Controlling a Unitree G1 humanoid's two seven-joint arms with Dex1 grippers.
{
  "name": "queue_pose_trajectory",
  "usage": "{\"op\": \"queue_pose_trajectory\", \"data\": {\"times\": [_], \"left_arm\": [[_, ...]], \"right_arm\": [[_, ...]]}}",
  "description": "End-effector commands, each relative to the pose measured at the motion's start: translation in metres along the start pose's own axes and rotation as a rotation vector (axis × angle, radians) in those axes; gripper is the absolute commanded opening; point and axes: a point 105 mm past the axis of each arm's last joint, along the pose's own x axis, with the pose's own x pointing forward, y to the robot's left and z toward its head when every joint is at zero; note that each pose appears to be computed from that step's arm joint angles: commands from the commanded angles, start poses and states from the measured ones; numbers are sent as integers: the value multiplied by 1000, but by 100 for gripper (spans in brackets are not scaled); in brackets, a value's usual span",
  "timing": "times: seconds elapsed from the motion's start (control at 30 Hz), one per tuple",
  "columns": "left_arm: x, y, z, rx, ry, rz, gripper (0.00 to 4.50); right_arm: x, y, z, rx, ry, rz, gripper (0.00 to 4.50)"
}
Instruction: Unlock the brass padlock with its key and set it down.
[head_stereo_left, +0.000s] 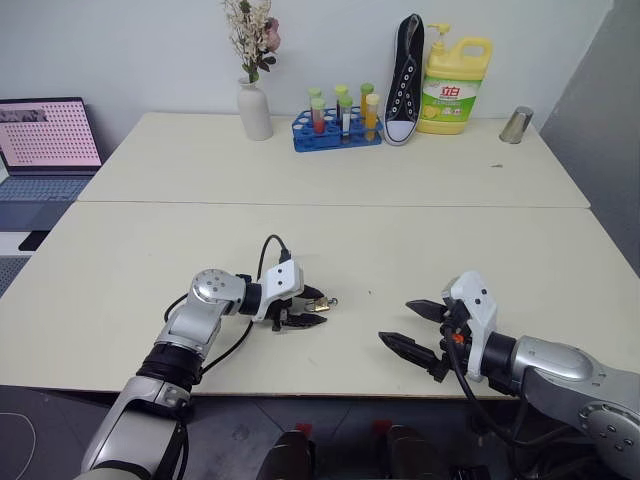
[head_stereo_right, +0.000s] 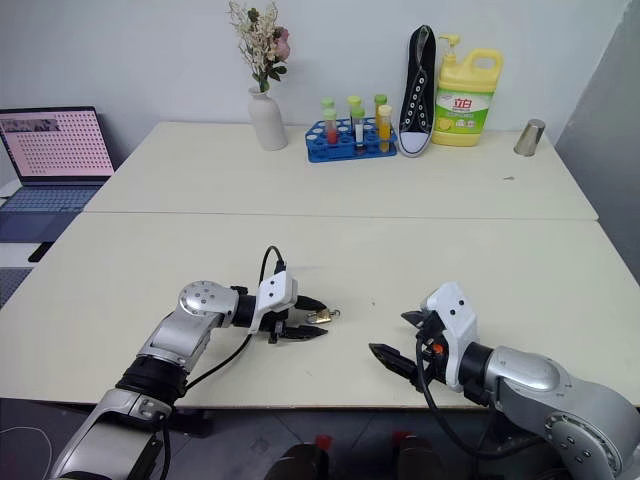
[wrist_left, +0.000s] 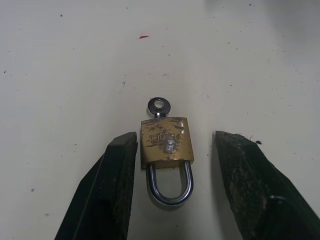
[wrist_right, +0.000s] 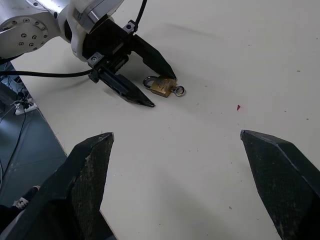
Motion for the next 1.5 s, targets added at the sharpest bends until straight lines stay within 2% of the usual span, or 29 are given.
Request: {"op": "queue_pose_trajectory", "data": {"times": [0.03, 0.13, 0.3, 0.4, 0.47, 0.53, 0.67, 0.73, 0.8, 0.97, 1.23, 1.5], "left_arm": [[5, -2, -13, -25, 81, -14, 170], [7, 2, -16, -20, 105, 8, 97], [7, -4, -13, 32, 104, -21, 97], [3, -9, 15, 215, -40, -5, 97], [-1, -6, 36, 343, -149, 73, 97], [-9, -8, 53, 535, -215, 139, 97], [-14, -13, 61, 694, -257, 177, 97], [-28, -24, 73, 1004, -299, 231, 97], [-36, -31, 74, 1172, -306, 246, 97], [-42, -33, 76, 1269, -332, 287, 97], [-42, -29, 83, 1292, -344, 370, 97], [-40, -30, 82, 1297, -340, 374, 97]], "right_arm": [[-3, 7, 10, -47, -41, 20, 427], [-2, 8, 10, -48, -43, 21, 427], [-2, 7, 12, -81, -49, 18, 427], [-1, 7, 18, -141, -79, 15, 427], [0, 7, 20, -166, -100, 21, 427], [1, 11, 21, -167, -121, 54, 427], [2, 12, 24, -190, -158, 77, 427], [6, 19, 25, -152, -163, 176, 427], [10, 21, 28, -121, -169, 235, 427], [25, 14, 33, -74, -149, 302, 427], [40, 17, 41, -31, -124, 394, 427], [53, 16, 40, -37, -95, 401, 427]]}}
